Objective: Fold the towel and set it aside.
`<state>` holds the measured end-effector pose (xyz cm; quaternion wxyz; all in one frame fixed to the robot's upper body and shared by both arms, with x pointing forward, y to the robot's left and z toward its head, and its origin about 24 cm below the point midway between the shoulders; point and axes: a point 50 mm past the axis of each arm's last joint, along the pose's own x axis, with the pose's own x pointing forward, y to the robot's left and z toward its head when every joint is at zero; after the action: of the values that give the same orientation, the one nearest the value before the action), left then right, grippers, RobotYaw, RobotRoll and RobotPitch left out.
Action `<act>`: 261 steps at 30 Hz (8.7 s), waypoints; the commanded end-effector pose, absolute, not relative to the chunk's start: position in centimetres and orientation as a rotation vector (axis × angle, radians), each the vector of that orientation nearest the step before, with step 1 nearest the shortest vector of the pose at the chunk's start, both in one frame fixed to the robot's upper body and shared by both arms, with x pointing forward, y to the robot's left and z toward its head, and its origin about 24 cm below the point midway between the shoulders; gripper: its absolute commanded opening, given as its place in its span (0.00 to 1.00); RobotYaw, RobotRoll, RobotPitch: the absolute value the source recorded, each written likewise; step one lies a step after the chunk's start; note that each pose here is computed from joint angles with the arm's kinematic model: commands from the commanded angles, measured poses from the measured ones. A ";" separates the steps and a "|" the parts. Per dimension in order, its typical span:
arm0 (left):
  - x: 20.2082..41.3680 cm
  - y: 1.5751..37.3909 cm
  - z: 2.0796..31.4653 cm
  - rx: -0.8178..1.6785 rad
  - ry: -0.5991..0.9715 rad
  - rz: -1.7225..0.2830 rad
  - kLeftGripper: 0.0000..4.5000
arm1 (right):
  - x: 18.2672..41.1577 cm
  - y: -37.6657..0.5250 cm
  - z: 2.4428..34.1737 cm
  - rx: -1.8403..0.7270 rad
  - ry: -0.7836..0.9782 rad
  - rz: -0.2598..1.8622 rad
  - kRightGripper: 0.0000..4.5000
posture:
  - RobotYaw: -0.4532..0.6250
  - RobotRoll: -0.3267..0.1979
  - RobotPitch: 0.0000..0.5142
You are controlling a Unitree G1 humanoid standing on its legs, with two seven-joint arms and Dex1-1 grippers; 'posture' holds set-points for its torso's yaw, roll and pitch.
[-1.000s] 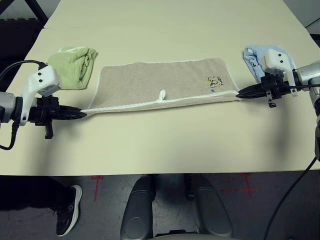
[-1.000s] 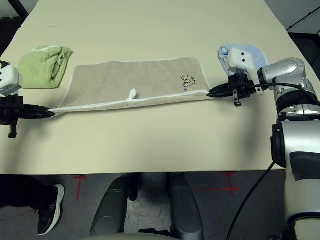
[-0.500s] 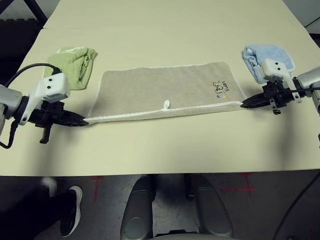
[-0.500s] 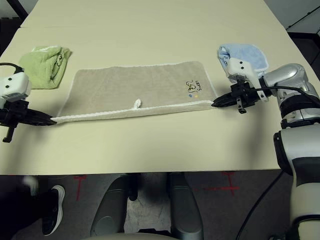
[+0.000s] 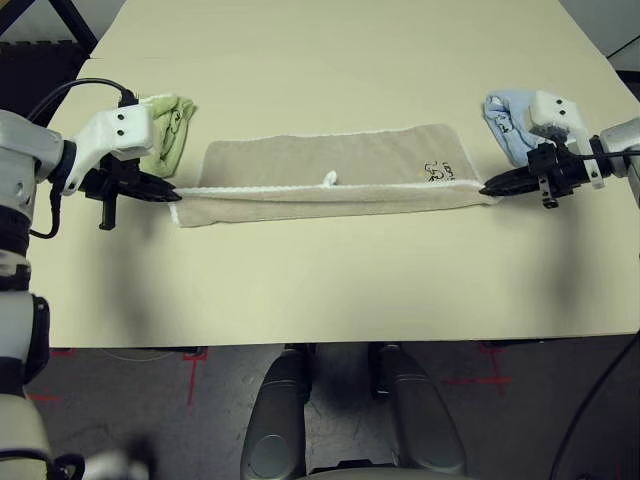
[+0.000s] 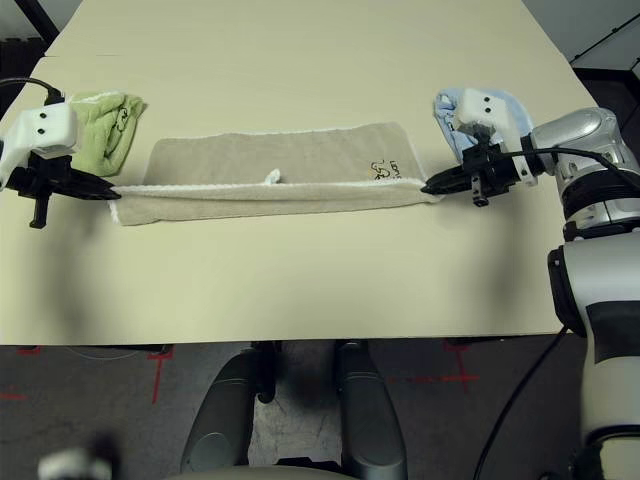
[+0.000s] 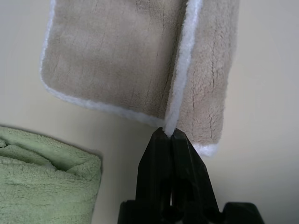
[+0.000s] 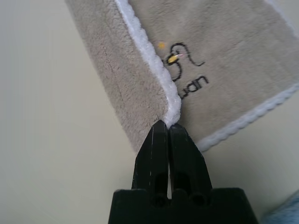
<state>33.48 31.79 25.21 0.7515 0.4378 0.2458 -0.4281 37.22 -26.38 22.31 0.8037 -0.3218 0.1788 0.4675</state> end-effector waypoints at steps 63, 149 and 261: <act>38.0 29.6 25.9 1.184 0.296 -0.493 0.66 | 40.7 -25.9 24.2 -0.911 0.200 0.310 0.92 | 0.40 0.62 0.49; 36.0 28.0 24.4 -0.012 -0.310 -0.153 1.00 | 39.6 -24.3 19.7 0.400 -0.286 0.535 1.00 | 0.41 0.62 0.48; 31.8 25.7 19.9 0.410 -0.106 -0.915 1.00 | 34.0 -24.5 18.1 0.794 0.179 0.745 0.01 | 0.39 0.62 0.41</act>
<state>31.97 25.73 19.96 0.8796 0.1852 -0.0579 -0.4343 34.12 -24.68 17.94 0.8529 0.3932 0.0755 0.3350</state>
